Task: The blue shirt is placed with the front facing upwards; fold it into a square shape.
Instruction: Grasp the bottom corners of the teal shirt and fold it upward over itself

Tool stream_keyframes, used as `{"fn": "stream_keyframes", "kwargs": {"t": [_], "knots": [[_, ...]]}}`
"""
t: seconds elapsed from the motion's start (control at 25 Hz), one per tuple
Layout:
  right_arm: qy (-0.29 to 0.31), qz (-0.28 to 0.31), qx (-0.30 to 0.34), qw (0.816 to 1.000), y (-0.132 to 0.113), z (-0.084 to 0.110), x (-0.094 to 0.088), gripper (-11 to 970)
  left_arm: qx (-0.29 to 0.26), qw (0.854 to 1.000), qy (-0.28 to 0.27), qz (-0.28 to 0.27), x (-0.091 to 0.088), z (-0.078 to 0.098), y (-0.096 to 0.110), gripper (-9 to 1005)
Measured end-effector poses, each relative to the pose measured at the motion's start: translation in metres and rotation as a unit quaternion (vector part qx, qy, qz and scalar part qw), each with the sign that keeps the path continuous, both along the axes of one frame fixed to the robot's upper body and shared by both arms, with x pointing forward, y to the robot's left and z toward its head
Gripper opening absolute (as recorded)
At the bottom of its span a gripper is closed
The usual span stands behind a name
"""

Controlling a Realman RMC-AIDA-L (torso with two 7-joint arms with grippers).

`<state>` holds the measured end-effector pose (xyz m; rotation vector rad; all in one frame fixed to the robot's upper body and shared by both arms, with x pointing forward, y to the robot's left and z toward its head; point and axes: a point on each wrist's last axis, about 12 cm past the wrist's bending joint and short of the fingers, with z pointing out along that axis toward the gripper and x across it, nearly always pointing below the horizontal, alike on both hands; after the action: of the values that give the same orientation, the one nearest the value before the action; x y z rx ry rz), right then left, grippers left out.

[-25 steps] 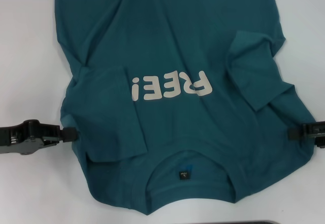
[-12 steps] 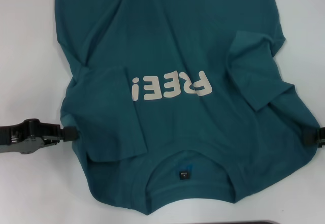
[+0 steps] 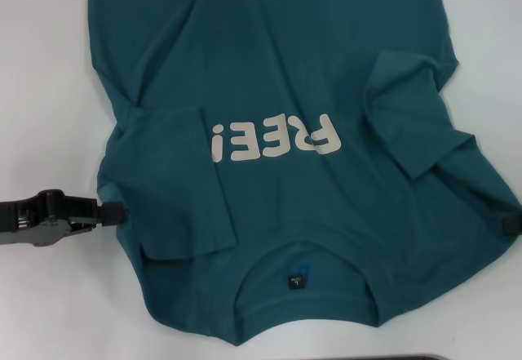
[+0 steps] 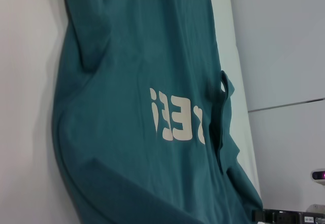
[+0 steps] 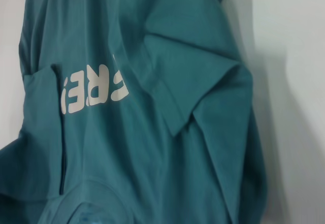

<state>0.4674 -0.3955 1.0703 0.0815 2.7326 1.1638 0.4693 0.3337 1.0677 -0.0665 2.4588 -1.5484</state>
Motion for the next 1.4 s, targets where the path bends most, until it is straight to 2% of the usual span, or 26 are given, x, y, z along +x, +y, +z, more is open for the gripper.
{"fn": "stream_keyframes", "kwargs": {"t": [0.16, 0.32, 0.48, 0.64, 1.04, 1.4], "knots": [[0.002, 0.006, -0.016, 1.000, -0.006, 0.006, -0.001, 29, 0.001, 1.000, 0.001, -0.005, -0.001, 0.001, 0.001, 5], [0.014, 0.024, -0.035, 0.999, -0.009, 0.013, -0.002, 31, 0.009, 1.000, 0.008, -0.029, -0.003, 0.003, 0.003, 5], [0.031, 0.051, -0.047, 0.997, -0.007, 0.021, -0.004, 32, 0.019, 0.996, 0.027, -0.077, -0.007, 0.004, -0.001, 5], [0.052, 0.068, -0.076, 0.993, -0.003, 0.025, -0.007, 34, 0.029, 0.994, 0.042, -0.095, -0.011, 0.002, -0.002, 5], [0.069, 0.078, -0.094, 0.990, -0.003, 0.029, -0.014, 38, 0.064, 0.990, 0.076, -0.101, -0.028, -0.001, 0.012, 4], [0.088, 0.098, -0.103, 0.986, 0.003, 0.023, -0.018, 42, 0.072, 0.988, 0.089, -0.104, -0.033, -0.003, 0.015, 5]]}}
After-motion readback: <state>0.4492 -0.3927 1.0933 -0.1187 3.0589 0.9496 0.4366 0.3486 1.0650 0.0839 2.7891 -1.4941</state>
